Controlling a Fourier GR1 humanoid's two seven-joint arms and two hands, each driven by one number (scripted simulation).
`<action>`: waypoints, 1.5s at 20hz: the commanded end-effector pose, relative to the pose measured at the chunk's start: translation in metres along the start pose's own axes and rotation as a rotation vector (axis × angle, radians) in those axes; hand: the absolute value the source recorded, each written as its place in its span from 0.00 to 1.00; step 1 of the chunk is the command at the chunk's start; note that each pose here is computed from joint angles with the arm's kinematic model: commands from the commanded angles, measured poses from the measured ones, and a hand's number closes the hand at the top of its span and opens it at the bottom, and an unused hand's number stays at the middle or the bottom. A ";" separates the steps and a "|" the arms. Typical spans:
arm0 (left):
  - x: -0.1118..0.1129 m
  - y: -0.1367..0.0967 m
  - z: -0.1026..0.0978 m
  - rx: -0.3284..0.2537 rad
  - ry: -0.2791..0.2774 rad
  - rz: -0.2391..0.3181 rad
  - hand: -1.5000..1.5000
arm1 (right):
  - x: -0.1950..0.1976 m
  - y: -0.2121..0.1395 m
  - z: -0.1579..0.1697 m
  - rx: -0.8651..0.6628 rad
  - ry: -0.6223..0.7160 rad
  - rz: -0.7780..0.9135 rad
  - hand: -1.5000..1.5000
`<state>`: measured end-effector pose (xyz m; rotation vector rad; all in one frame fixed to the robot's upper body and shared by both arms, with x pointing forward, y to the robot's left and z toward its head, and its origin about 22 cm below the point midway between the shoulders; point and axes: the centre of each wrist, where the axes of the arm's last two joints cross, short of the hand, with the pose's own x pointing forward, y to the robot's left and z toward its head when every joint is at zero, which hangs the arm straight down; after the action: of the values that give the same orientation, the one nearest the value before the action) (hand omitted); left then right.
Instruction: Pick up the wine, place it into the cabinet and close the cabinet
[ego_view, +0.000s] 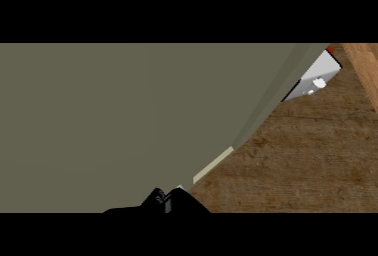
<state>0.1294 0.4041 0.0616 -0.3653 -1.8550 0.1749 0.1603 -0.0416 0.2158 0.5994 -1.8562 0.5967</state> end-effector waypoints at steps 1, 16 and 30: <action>0.005 0.002 0.004 -0.030 -0.025 0.047 0.00 | -0.009 0.002 -0.054 -0.093 0.008 0.032 1.00; 0.031 0.043 0.015 -0.018 -0.036 0.000 0.00 | -0.008 -0.064 -0.151 0.195 0.168 -0.043 1.00; 0.024 0.046 0.024 -0.009 -0.027 0.004 0.00 | -0.072 -0.091 -0.189 0.617 0.485 -0.137 1.00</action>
<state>0.1169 0.4518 0.0717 -0.3164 -1.8491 0.1636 0.3546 0.0236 0.2284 0.8267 -1.2168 1.1495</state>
